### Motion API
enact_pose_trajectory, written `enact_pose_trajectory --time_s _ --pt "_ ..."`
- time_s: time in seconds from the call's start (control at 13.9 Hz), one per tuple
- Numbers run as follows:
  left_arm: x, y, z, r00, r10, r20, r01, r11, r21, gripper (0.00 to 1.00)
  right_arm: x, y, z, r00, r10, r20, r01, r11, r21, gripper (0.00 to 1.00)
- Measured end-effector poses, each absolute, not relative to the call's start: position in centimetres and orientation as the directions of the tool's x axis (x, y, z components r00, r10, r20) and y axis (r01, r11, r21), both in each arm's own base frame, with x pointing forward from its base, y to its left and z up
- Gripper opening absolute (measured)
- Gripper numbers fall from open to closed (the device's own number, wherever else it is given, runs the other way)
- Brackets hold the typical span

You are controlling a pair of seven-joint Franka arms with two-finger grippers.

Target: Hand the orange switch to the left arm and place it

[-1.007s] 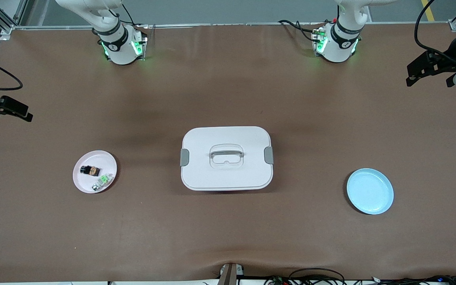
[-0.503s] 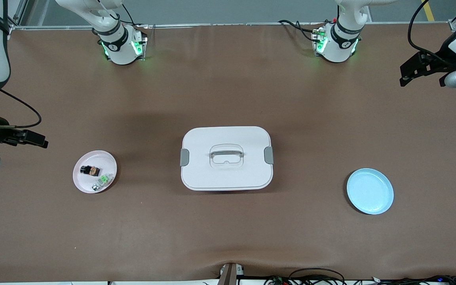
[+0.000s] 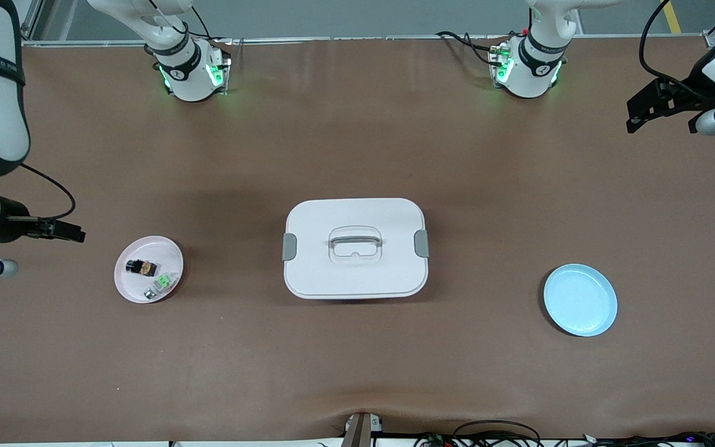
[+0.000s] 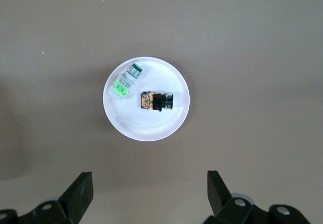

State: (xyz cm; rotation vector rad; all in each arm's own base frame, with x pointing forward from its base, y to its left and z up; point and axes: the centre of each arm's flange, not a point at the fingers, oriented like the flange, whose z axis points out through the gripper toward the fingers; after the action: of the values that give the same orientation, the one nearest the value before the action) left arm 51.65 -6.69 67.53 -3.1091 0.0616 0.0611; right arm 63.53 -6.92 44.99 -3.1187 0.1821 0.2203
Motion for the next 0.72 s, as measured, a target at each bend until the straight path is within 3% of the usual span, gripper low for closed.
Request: enact_pose_trajectory --time_s 0.72 --pt "51.7 -6.7 67.5 0.998 -0.04 -0.042 -0.041 -0.999 -0.031 1.0 64.3 -9.0 29.6 0.972 -0.167 -0.167 -0.171 -0.985 -0.011 1.0"
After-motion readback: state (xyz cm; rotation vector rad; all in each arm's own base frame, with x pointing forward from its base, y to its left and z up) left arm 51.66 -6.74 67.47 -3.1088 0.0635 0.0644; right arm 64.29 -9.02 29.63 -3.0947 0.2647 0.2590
